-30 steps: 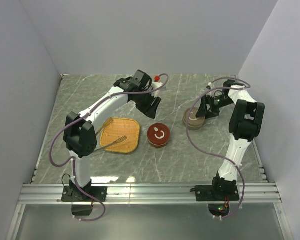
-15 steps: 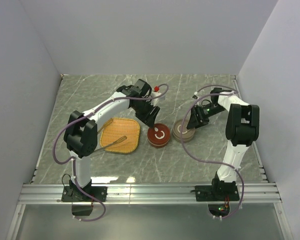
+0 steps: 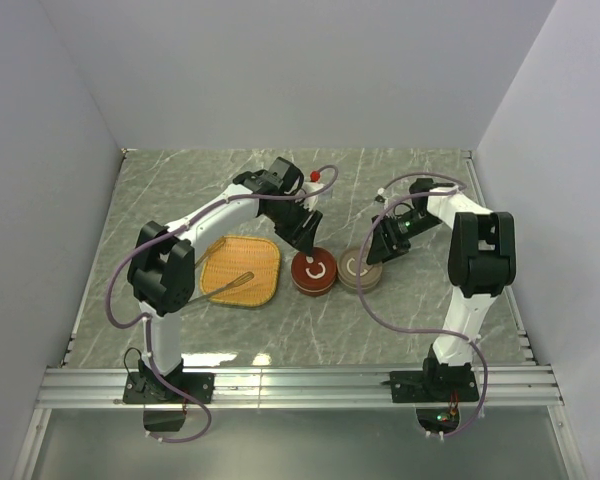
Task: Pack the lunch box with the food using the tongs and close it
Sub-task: Move the lunch box, then reset both arms
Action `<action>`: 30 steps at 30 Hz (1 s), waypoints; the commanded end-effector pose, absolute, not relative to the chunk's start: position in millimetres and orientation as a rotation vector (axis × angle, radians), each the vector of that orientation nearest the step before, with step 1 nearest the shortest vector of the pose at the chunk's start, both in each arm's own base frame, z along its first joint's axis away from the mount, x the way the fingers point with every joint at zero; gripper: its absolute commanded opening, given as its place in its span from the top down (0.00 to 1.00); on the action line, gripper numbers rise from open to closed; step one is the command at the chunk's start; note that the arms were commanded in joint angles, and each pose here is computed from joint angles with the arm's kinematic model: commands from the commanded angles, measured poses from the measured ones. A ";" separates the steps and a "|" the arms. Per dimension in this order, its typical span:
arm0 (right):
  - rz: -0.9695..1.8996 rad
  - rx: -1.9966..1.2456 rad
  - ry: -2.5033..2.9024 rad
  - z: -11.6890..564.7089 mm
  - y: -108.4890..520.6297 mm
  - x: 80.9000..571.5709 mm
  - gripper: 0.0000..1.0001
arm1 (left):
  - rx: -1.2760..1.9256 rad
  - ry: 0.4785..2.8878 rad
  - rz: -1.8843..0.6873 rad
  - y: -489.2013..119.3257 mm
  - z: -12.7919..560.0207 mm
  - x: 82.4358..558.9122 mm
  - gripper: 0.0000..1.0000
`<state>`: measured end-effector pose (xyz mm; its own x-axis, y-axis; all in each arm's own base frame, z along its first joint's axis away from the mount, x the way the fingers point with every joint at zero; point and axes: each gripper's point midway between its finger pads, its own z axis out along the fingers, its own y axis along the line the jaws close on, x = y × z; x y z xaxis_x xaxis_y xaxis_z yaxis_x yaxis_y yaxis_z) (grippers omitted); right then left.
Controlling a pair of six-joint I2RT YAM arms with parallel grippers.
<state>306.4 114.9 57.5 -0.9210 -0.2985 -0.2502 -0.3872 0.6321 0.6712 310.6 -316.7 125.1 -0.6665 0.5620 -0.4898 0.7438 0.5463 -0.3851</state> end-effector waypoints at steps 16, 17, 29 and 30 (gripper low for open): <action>0.623 -0.557 2.192 263.7 86.2 339.2 0.00 | 0.706 2.084 -0.665 -236.2 294.7 373.9 0.01; 0.579 -0.549 2.143 278.3 84.0 333.9 0.00 | 0.690 2.064 -0.654 -230.5 300.5 376.5 0.01; 0.446 -0.352 1.996 276.1 71.7 273.9 0.00 | 0.451 2.057 -0.447 -148.6 292.0 352.4 0.01; 0.446 -0.347 2.002 271.1 71.7 269.5 0.00 | 0.444 2.065 -0.429 -143.1 284.0 344.9 0.01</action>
